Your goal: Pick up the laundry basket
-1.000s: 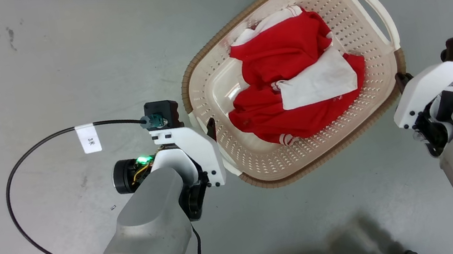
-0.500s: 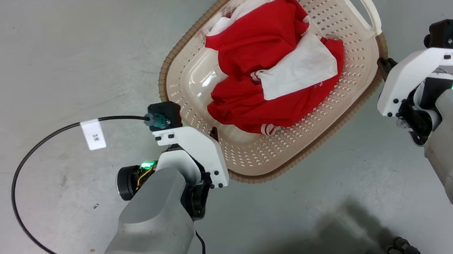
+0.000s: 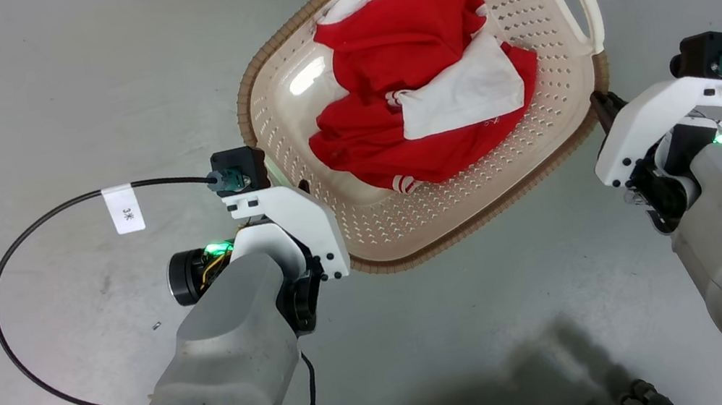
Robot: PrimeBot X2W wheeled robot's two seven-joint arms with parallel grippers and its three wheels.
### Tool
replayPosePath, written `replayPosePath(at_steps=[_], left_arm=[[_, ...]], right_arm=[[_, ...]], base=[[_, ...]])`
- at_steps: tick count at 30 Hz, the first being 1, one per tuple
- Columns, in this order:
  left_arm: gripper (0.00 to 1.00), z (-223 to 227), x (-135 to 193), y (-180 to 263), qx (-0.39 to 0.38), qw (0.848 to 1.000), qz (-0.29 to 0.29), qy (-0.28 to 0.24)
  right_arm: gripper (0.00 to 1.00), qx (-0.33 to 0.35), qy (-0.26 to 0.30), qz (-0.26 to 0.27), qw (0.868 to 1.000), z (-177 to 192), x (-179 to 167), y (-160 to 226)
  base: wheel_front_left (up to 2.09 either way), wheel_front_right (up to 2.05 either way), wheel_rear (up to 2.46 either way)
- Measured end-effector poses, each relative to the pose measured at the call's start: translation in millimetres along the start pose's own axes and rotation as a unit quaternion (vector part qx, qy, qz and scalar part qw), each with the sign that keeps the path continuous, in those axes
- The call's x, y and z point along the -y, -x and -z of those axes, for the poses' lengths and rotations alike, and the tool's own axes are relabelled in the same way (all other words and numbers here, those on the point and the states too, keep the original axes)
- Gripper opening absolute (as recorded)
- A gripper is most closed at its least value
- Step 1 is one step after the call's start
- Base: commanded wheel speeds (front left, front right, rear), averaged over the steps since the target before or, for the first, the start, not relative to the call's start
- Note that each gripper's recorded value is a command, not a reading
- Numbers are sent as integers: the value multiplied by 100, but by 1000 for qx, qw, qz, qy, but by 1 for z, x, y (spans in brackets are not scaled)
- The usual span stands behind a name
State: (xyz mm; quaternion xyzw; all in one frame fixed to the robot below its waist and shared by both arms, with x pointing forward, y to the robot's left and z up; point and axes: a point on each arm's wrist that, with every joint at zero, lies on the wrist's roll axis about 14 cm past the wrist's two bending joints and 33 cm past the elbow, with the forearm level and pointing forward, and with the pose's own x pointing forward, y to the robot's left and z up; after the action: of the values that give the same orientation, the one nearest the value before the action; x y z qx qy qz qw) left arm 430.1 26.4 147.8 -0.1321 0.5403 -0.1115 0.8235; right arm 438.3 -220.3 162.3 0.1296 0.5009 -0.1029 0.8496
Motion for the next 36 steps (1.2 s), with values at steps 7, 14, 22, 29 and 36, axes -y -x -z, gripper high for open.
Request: replayPosePath(at_steps=[7, 14, 22, 29, 36], left_arm=[[0, -22, -2, 11, 39, 999, 5, -8], [0, -25, -7, 27, 23, 999, 3, -31], [0, -29, -8, 49, -9, 998, -5, -57], [0, -34, -4, 73, -25, 998, -11, -63], [0, -30, -10, 101, -48, 997, -26, -57]], right_arm=[[0, -4, -8, -5, 1000, 3, -4, 4], [0, -24, 23, -23, 999, 3, -17, 16], [0, -36, 56, -42, 997, -6, -31, 41], [0, -57, 77, -56, 994, -14, -40, 71], [0, -115, 85, -84, 986, 5, -53, 103]], base=[[0, 0, 0], [0, 0, 0], [0, 0, 0], [0, 0, 0], [0, 0, 0]])
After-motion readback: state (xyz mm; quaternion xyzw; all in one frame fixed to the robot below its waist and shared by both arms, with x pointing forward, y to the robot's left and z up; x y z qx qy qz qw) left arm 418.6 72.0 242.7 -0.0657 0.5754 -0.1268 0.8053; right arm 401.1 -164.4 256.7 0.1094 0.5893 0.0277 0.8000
